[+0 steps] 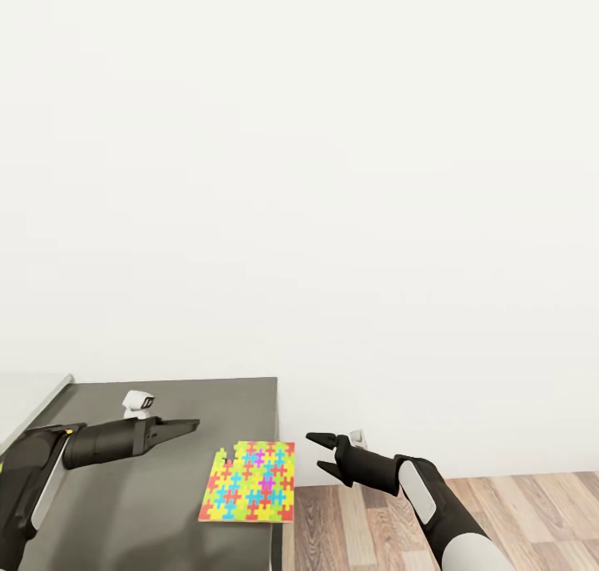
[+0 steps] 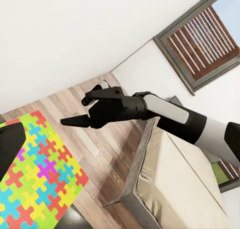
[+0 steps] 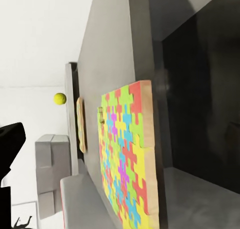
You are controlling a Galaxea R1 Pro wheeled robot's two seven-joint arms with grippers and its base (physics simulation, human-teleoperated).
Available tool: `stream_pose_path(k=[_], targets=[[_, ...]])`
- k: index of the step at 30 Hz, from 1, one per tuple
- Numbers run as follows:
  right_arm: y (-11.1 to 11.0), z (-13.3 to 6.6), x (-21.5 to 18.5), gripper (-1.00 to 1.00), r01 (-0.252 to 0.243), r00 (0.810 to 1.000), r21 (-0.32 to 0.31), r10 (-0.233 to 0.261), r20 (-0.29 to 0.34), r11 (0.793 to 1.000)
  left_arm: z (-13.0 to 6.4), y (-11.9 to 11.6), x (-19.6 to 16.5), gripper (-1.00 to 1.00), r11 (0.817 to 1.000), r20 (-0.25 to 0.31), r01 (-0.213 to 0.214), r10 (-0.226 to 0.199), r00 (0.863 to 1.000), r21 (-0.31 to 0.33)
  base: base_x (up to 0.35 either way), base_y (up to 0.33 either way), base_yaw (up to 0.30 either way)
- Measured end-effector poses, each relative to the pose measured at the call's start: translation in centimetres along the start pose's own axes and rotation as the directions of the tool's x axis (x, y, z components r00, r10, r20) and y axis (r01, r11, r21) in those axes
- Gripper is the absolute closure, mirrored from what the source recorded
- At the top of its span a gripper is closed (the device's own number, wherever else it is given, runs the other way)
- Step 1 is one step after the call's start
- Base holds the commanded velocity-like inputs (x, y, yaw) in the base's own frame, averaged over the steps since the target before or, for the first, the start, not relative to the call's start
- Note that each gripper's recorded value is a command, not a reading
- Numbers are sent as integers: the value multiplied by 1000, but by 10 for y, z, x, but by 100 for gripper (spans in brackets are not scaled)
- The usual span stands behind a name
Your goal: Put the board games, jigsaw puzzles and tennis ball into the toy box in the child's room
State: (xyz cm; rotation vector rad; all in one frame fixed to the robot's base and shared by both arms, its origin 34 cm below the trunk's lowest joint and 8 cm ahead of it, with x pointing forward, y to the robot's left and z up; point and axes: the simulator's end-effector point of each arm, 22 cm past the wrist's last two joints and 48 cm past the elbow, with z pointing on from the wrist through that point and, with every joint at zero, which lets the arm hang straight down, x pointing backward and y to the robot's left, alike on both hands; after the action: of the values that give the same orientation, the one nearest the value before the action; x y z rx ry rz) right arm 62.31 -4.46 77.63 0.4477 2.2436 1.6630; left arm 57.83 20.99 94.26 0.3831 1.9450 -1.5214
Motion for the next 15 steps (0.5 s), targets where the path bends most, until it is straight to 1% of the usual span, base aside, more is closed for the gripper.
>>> stream_pose_path(k=[15], targets=[[0,1,1,-100,2,1000,0,-2,-2,1000,0,0,0,-100,1000,0,1,-1,1000,0,3,4,0]])
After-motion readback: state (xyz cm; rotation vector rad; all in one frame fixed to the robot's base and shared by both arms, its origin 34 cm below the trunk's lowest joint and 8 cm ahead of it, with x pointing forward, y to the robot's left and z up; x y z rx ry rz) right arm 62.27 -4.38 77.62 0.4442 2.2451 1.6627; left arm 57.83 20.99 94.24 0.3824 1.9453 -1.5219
